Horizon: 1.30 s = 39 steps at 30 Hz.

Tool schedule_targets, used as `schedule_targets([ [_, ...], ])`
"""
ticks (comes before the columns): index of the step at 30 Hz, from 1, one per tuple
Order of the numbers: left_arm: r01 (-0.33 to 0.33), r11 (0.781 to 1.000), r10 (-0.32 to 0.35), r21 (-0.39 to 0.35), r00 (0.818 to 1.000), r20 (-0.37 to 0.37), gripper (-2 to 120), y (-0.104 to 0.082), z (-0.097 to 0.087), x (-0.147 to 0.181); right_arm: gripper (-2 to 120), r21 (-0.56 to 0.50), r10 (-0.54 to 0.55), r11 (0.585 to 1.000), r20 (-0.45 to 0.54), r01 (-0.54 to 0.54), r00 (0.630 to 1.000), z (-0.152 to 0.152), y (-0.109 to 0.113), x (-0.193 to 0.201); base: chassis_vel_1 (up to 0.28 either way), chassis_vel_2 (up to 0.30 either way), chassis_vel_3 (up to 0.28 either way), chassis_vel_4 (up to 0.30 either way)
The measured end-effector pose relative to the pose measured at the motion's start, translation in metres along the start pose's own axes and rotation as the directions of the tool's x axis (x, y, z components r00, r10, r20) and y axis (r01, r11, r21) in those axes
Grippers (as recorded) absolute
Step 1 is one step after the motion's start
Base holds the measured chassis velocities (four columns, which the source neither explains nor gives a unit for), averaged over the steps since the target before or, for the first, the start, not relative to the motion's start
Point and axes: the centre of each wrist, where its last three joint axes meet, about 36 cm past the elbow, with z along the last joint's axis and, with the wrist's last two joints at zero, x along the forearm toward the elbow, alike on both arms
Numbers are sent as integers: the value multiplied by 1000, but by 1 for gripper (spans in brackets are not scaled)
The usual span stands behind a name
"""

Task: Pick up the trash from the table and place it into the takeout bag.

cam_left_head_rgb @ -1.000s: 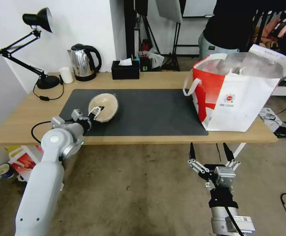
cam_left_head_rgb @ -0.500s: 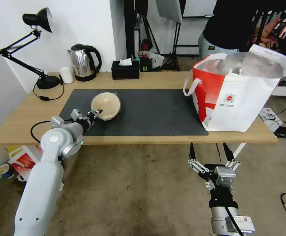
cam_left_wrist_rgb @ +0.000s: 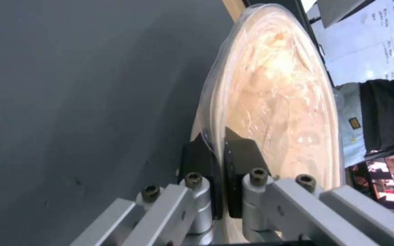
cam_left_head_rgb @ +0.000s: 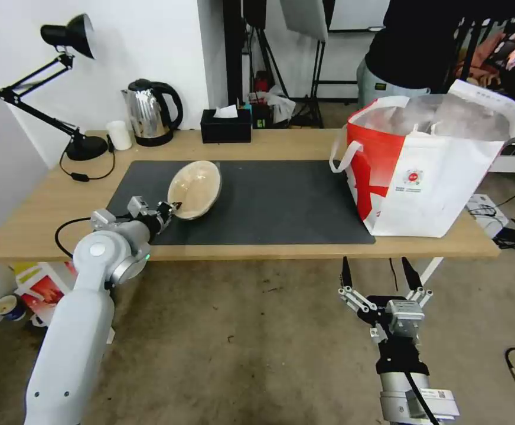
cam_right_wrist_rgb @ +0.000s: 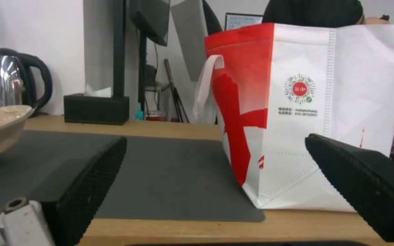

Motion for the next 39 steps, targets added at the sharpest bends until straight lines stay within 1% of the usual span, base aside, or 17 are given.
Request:
schedule_targets([
  [5,-16,1000,16,-2,1000,2,1,-3,-1,6,100,0,0,1000,0,0,1000,0,0,0,0,0,0,0],
  [8,-76,997,76,-10,997,19,1,-16,-4,20,100,0,0,1000,0,0,1000,0,0,0,0,0,0,0],
  [10,-86,996,87,-12,996,22,1,-18,-5,22,100,0,0,1000,0,0,1000,0,0,0,0,0,0,0],
  [12,-127,992,128,-26,991,30,1,-28,-9,31,100,0,0,1000,0,0,1000,0,0,0,0,0,0,0],
  [17,-177,983,179,-47,983,31,1,-40,-15,39,100,0,0,1000,0,0,1000,0,0,0,0,0,0,0],
  [20,-222,972,225,-83,974,31,1,-57,-31,43,100,0,0,1000,0,0,1000,0,0,0,0,0,0,0],
  [21,-222,972,225,-83,974,31,1,-57,-31,43,100,0,0,1000,0,0,1000,0,0,0,0,0,0,0],
  [23,-270,955,277,-125,960,40,1,-71,-42,44,100,0,0,1000,0,0,1000,0,0,0,0,0,0,0],
  [24,-270,955,277,-125,960,40,1,-71,-42,44,100,0,0,1000,0,0,1000,0,0,0,0,0,0,0],
  [26,-316,933,327,-174,944,42,1,-83,-52,41,100,0,0,1000,0,0,1000,0,0,0,0,0,0,0],
  [27,-316,933,327,-174,944,42,1,-83,-52,41,100,0,0,1000,0,0,1000,0,0,0,0,0,0,0],
  [30,-361,902,378,-236,925,29,1,-100,-63,30,100,0,0,1000,0,0,1000,0,0,0,0,0,0,0],
  [31,-361,902,378,-236,925,29,1,-100,-63,30,100,0,0,1000,0,0,1000,0,0,0,0,0,0,0],
  [34,-406,874,426,-268,905,17,1,-115,-71,13,100,0,0,1000,0,0,1000,0,0,0,0,0,0,0],
  [35,-406,874,426,-268,905,17,1,-115,-71,13,100,0,0,1000,0,0,1000,0,0,0,0,0,0,0],
  [36,-439,855,460,-277,888,13,1,-125,-74,4,100,0,0,1000,0,0,1000,0,0,0,0,0,0,0],
  [39,-500,817,519,-289,854,-9,1,-139,-75,-15,100,0,0,1000,0,0,1000,0,0,0,0,0,0,0],
])
